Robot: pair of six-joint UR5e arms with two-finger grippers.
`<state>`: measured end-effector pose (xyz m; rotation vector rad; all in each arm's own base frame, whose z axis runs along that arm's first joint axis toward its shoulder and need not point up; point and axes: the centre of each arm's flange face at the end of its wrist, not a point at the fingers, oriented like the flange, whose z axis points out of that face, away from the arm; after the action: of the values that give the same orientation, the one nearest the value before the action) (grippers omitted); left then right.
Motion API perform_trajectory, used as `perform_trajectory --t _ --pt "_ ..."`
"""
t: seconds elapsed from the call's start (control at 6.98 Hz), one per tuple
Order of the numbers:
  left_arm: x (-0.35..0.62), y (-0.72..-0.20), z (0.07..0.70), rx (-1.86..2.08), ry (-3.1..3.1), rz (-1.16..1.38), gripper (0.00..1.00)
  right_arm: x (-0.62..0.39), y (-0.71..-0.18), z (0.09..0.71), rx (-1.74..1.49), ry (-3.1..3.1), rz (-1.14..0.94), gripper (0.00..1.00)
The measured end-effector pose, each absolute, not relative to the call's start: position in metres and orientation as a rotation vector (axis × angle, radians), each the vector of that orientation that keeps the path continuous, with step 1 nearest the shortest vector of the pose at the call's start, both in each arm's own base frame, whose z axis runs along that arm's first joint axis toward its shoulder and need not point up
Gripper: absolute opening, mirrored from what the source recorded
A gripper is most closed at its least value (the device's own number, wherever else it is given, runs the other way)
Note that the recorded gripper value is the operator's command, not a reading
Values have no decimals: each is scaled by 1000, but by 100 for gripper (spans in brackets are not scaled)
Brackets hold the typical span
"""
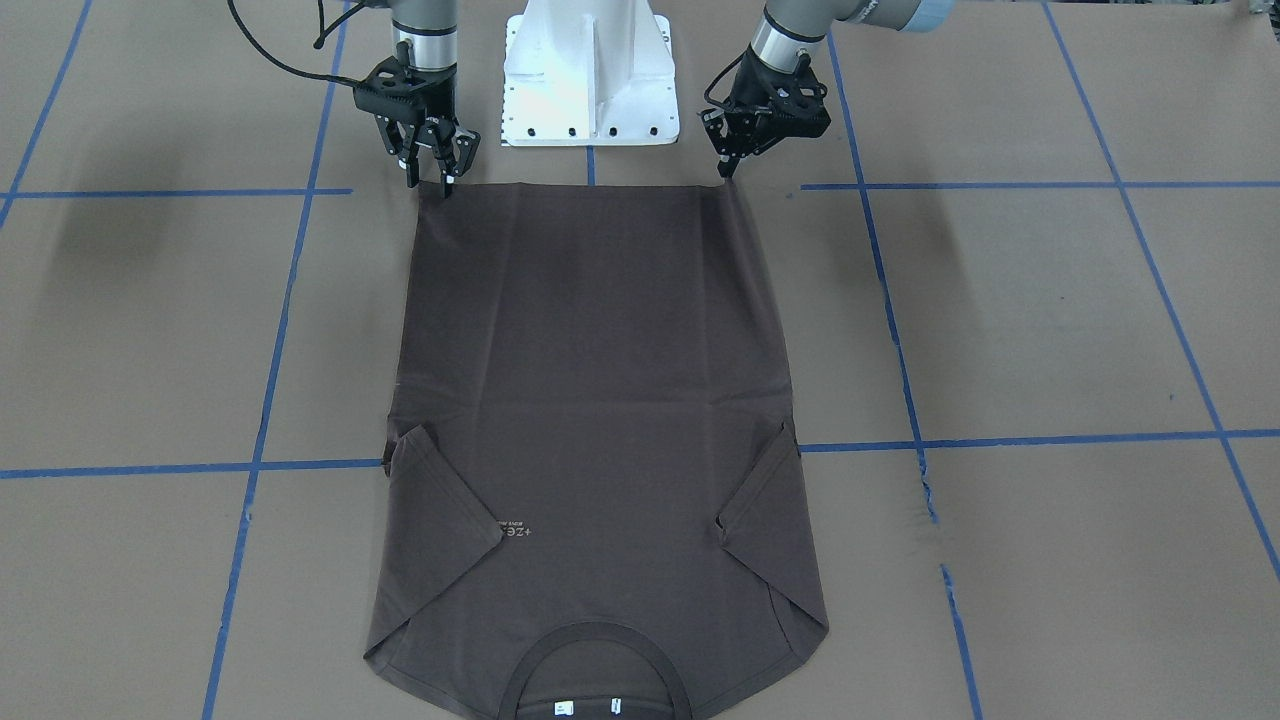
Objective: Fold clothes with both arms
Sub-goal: 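Lower both grippers and pinch the hem corners nearest the robot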
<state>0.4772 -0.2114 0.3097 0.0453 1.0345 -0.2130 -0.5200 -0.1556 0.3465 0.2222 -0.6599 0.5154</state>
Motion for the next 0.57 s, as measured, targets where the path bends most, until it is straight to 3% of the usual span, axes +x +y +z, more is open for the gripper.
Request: perform_trajectory --t 0.29,0.57 --pt "477 -212 310 47 1035 -215 0 -520 -156 347 217 -663 540 0" --pt "477 -212 310 47 1035 -217 0 -519 -157 347 215 -667 562 0"
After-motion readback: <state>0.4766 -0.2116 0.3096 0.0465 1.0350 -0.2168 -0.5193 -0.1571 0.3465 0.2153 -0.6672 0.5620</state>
